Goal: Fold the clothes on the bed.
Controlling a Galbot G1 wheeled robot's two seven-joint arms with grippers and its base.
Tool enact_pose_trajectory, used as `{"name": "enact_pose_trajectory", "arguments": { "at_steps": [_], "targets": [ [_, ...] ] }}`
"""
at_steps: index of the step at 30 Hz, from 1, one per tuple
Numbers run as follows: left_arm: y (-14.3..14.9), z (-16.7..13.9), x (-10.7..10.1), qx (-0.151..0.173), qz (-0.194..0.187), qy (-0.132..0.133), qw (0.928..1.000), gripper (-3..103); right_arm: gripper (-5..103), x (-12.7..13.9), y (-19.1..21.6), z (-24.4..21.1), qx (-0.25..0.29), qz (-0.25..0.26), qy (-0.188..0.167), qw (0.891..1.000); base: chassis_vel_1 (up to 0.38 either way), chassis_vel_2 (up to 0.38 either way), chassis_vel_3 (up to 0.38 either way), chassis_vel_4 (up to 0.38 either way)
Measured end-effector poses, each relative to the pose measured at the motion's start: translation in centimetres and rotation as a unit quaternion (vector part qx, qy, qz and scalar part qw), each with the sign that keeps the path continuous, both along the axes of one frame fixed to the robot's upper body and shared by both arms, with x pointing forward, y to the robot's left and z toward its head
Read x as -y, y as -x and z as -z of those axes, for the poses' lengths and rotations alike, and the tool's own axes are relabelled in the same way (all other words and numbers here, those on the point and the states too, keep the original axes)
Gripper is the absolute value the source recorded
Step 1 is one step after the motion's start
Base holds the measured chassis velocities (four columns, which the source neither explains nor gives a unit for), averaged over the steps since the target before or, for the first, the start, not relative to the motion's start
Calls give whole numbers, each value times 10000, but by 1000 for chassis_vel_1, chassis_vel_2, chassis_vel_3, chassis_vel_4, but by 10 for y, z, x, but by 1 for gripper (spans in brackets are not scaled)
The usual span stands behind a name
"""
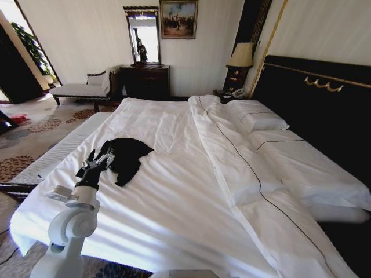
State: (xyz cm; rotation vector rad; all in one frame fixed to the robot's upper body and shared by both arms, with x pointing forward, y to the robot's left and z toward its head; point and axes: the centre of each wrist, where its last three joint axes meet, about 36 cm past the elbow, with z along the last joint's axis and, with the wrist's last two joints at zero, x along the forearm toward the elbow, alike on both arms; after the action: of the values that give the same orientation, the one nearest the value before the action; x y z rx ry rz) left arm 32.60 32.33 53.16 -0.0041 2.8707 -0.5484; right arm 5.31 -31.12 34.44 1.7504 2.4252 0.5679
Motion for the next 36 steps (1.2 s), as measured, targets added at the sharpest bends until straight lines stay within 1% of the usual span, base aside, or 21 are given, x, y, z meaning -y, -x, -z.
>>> {"name": "enact_pose_trajectory", "arguments": {
  "at_steps": [2,5,7,9,10,11,14,16,17,19,20,22,23,25,26,28,29,30,33,34,36],
  "targets": [
    [0,-1,-1,7,2,-14,10000,100,-1,0,-1,0,-10,4,-10,10000,0,0,0,0],
    [0,-5,-5,29,-7,-42,10000,100,15,8,-6,-2,-32,75,30,10000,0,0,0,0],
    [0,-5,-5,31,-11,-44,10000,100,15,10,-6,-3,-51,91,43,9999,0,0,0,0],
    [0,-5,-6,30,-15,-45,10000,100,26,15,-6,-3,-114,105,118,9998,0,0,0,0],
    [0,-5,-6,30,-15,-45,10000,100,26,15,-6,-3,-114,105,118,9998,0,0,0,0],
    [0,-5,-6,28,-14,-45,10000,100,31,17,-5,-3,-160,90,182,9997,0,0,0,0],
    [2,-6,-4,27,6,-43,10000,100,47,27,-5,-10,-335,89,450,9984,0,0,0,0],
    [2,-7,-3,32,9,-47,10000,100,47,31,-6,-13,-385,95,558,9977,0,0,0,0],
    [3,-8,-3,42,15,-56,10000,100,53,40,-6,-21,-465,83,868,9951,0,0,0,0],
    [3,-8,-3,44,15,-64,10000,100,58,45,-7,-26,-483,66,1030,9935,0,0,0,0],
    [4,-9,-3,49,10,-83,10000,100,63,54,-9,-36,-484,43,1301,9903,0,0,0,0],
    [7,-11,-3,57,-9,-119,9999,100,74,62,-16,-58,-364,-19,1609,9863,0,0,0,0],
    [7,-11,-3,57,-9,-119,9999,100,74,62,-16,-58,-364,-19,1609,9863,0,0,0,0],
    [11,-13,-4,63,-43,-167,9998,100,85,63,-29,-86,-51,-207,1675,9856,0,0,0,0],
    [13,-14,-5,56,-70,-205,9998,100,85,61,-35,-96,88,-337,1664,9854,0,0,0,0],
    [18,-17,-7,48,-121,-302,9995,100,95,57,-54,-114,386,-731,1674,9824,0,0,0,0],
    [18,-17,-7,48,-121,-302,9995,100,95,57,-54,-114,386,-731,1674,9824,0,0,0,0],
    [22,-19,-8,31,-149,-372,9992,100,99,55,-68,-124,587,-1080,1731,9772,0,0,0,0],
    [32,-25,-12,-62,-306,-505,9982,100,100,39,-113,-149,1292,-2362,1757,9469,0,0,0,0],
    [32,-25,-12,-62,-306,-505,9982,100,100,39,-113,-149,1292,-2362,1757,9469,0,0,0,0],
    [40,-30,-14,-181,-414,-555,9974,100,100,17,-143,-171,1925,-3253,1418,9149,0,0,0,0]
  ]
}}
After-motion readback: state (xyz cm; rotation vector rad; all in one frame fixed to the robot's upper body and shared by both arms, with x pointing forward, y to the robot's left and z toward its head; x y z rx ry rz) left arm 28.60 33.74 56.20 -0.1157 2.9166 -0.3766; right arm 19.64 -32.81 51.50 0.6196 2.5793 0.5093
